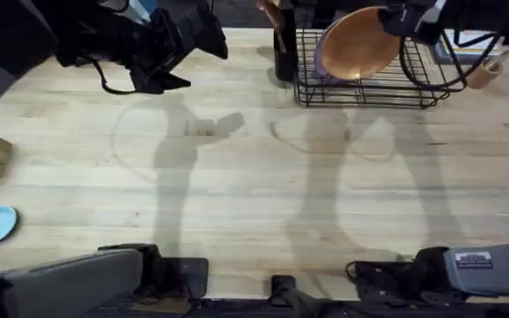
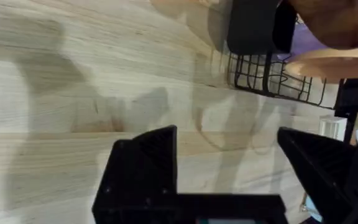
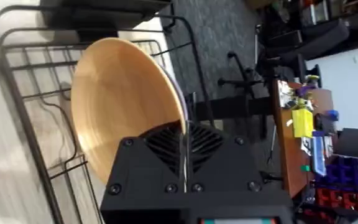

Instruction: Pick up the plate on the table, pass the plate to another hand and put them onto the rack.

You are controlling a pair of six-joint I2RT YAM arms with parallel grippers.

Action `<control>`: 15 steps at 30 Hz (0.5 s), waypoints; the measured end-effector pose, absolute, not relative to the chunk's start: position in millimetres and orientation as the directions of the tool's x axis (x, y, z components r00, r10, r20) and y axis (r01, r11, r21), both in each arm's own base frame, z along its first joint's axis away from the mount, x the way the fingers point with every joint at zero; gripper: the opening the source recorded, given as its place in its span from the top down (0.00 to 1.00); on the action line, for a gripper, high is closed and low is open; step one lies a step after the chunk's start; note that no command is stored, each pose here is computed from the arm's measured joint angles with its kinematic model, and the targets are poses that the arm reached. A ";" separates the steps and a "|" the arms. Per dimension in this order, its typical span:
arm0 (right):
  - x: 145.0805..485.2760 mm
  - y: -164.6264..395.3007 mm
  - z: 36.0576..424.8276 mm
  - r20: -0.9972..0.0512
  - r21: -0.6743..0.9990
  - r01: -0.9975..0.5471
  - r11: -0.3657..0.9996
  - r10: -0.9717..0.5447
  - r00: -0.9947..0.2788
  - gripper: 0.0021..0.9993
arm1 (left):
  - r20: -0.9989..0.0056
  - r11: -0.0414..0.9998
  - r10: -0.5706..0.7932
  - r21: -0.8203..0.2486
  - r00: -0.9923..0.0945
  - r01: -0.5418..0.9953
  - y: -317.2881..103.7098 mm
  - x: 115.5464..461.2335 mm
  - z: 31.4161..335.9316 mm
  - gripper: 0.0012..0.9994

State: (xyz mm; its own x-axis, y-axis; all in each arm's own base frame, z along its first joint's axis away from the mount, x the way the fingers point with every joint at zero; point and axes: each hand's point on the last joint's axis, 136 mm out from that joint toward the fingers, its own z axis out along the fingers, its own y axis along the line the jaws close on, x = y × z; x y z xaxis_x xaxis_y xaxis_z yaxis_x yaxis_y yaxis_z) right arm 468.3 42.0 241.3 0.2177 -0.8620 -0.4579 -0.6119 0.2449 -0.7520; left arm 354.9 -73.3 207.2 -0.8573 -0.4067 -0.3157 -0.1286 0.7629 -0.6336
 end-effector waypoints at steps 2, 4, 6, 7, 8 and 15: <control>468.0 42.1 237.1 -0.453 -0.748 -0.620 0.235 -0.864 0.219 0.97 | -0.316 0.763 -0.407 -0.634 -0.857 -0.129 -73.3 354.9 207.2 0.00; 468.6 42.0 233.2 -0.451 -0.745 -0.626 0.230 -0.865 0.219 0.97 | -0.315 0.763 -0.407 -0.634 -0.857 -0.129 -73.3 354.9 207.2 0.00; 469.7 41.9 228.2 -0.450 -0.740 -0.634 0.226 -0.866 0.217 0.97 | -0.314 0.762 -0.408 -0.634 -0.857 -0.130 -73.3 354.9 207.2 0.01; 470.4 42.0 225.2 -0.450 -0.736 -0.638 0.224 -0.866 0.216 0.97 | -0.313 0.761 -0.410 -0.635 -0.857 -0.132 -73.3 354.9 207.2 0.01; 471.0 41.9 222.2 -0.452 -0.732 -0.644 0.223 -0.866 0.213 0.97 | -0.312 0.761 -0.411 -0.635 -0.857 -0.134 -73.3 354.8 207.2 0.01; 465.0 42.4 195.7 -0.475 -0.665 -0.712 0.225 -0.863 0.171 0.97 | -0.309 0.759 -0.414 -0.637 -0.856 -0.137 -73.3 354.8 207.2 0.01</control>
State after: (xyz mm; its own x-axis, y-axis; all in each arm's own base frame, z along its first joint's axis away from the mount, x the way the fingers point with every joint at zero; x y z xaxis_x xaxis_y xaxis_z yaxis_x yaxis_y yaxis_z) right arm 465.0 42.4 195.7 0.1707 -0.8635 -0.4746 -0.7123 0.2247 -0.6650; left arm 354.8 -73.3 207.2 -0.8561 -0.4140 -0.3095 -0.1370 0.7590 -0.6365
